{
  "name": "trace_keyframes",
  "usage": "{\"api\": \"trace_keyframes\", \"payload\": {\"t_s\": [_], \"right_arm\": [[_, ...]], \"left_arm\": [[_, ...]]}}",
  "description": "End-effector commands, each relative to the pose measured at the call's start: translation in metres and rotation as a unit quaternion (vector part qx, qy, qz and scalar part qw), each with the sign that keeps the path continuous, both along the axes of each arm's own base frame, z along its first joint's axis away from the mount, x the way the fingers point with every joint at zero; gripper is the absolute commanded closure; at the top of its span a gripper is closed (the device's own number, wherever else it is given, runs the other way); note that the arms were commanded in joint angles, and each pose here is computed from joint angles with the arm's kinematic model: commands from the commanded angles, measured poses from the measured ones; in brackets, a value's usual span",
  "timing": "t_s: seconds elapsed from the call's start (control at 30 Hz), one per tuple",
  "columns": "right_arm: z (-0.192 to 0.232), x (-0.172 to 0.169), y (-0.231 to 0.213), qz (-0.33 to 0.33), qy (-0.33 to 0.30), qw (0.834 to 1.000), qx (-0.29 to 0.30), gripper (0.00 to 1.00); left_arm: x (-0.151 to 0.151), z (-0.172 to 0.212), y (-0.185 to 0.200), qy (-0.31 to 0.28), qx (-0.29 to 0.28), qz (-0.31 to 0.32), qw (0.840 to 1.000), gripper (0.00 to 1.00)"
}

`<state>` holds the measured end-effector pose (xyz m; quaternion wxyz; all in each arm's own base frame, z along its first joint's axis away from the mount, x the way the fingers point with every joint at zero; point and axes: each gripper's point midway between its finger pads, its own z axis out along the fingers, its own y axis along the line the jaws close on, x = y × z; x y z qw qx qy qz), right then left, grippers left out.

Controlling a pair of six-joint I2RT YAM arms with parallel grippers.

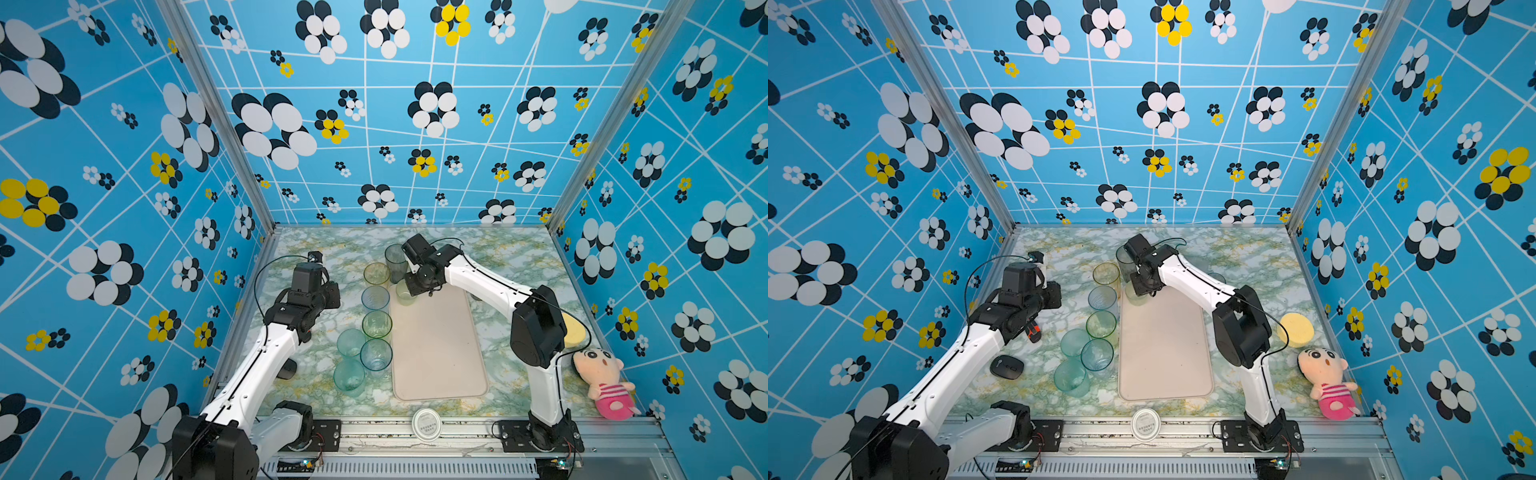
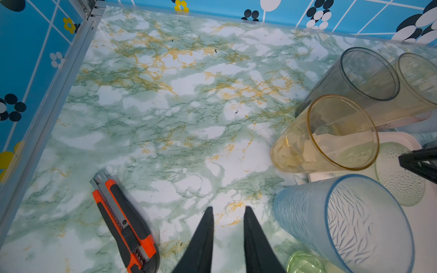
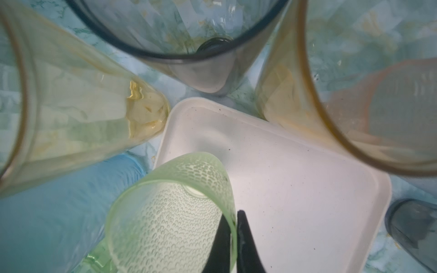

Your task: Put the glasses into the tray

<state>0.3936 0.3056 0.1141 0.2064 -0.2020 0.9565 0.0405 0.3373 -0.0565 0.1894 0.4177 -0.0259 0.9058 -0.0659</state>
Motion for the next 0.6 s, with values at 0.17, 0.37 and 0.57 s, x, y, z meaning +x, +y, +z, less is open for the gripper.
{"api": "trace_keyframes", "payload": {"t_s": [0.17, 0.37, 0.57], "right_arm": [[-0.006, 0.01, 0.008, 0.011, 0.001, 1.0, -0.017, 0.98], [-0.019, 0.015, 0.011, 0.011, 0.008, 1.0, -0.028, 0.98], [-0.027, 0.017, 0.013, 0.011, 0.017, 0.999, -0.033, 0.97]], "left_arm": [[-0.002, -0.009, 0.0, 0.014, 0.003, -0.004, 1.0, 0.75], [-0.003, -0.011, 0.001, 0.018, 0.006, -0.004, 1.0, 0.75], [-0.005, -0.013, 0.004, 0.021, 0.007, -0.002, 1.0, 0.75]]}}
